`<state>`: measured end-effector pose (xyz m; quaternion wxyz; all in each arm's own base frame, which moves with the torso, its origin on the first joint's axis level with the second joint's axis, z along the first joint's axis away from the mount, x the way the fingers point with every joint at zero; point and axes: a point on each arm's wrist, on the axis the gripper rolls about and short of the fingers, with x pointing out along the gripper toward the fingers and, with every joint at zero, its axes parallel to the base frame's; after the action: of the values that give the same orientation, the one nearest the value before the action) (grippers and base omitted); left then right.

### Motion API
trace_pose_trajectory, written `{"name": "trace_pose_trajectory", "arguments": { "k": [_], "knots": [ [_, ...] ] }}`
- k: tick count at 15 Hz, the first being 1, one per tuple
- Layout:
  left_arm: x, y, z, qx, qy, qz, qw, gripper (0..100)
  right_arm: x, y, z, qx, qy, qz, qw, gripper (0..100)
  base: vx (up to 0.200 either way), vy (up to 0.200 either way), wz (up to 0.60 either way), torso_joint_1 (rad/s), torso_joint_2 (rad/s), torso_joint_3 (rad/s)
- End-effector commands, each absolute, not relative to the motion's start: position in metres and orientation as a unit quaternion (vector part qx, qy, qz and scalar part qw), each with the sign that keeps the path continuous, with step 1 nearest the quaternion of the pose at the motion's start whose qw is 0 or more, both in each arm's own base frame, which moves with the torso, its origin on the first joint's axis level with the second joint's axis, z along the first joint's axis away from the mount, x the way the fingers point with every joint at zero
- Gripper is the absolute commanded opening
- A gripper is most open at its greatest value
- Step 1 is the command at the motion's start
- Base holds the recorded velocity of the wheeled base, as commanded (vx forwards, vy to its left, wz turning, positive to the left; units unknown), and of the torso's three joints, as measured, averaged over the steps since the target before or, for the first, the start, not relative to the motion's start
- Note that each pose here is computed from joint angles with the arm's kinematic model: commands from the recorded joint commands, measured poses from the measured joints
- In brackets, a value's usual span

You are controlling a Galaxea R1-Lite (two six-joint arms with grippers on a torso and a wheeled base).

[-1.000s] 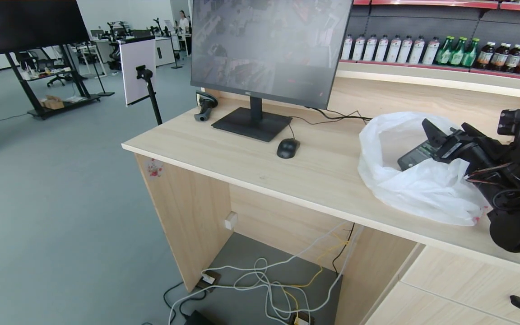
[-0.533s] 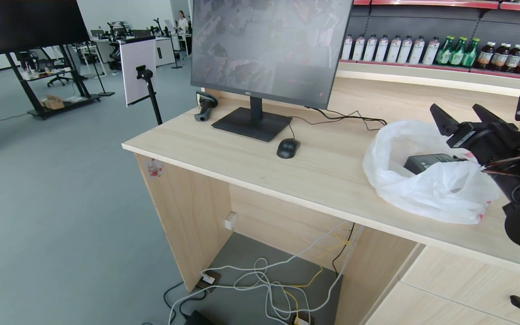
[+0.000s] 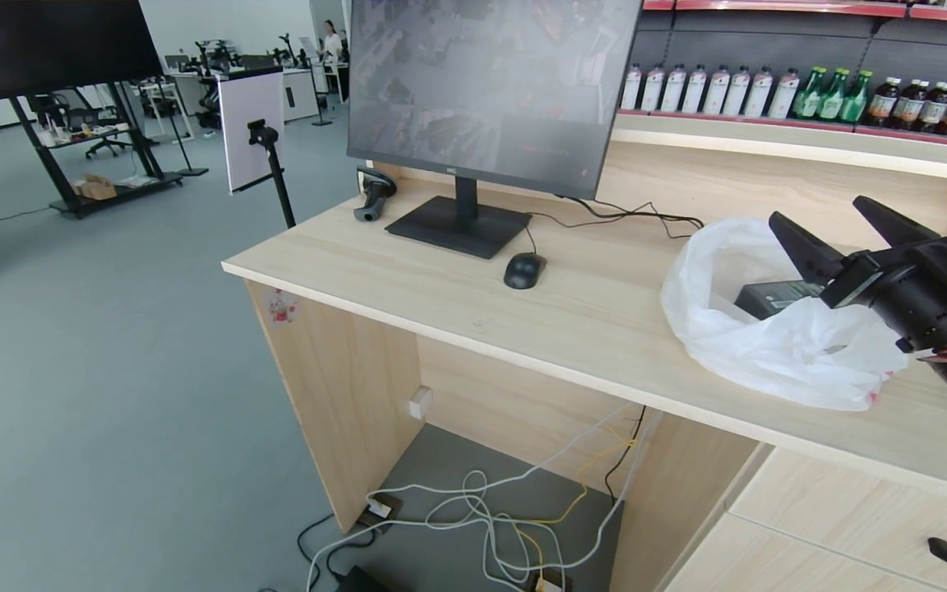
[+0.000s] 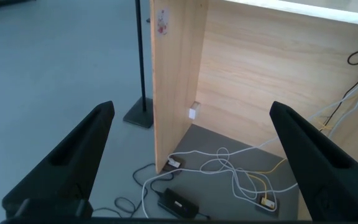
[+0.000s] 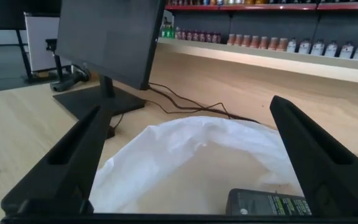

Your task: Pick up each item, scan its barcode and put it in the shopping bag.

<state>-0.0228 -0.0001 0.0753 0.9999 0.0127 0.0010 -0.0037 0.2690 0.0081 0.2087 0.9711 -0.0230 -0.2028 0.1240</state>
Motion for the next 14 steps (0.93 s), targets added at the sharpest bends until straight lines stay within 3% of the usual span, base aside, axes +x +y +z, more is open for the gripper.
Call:
{"name": "trace_pose_trajectory", "arguments": {
  "k": [1, 11, 14],
  "knots": [
    [-0.0228, -0.0001, 0.0753, 0.012, 0.001, -0.004, 1.000, 100, 0.2600, 0.0106, 0.2139, -0.023, -0.212, 0.129, 0.969, 100, 0.000, 0.000, -0.60, -0.002, 0.01, 0.002],
    [-0.0228, -0.0001, 0.0753, 0.009, 0.001, -0.003, 1.000, 100, 0.2589, 0.0086, 0.2132, -0.024, -0.210, 0.124, 0.969, 100, 0.000, 0.000, -0.60, 0.000, 0.01, 0.002],
    [-0.0228, -0.0001, 0.0753, 0.010, 0.001, -0.003, 1.000, 100, 0.2585, 0.0082, 0.2122, -0.023, -0.208, 0.124, 0.970, 100, 0.000, -0.200, -0.20, -0.002, 0.01, 0.004]
  ]
}}
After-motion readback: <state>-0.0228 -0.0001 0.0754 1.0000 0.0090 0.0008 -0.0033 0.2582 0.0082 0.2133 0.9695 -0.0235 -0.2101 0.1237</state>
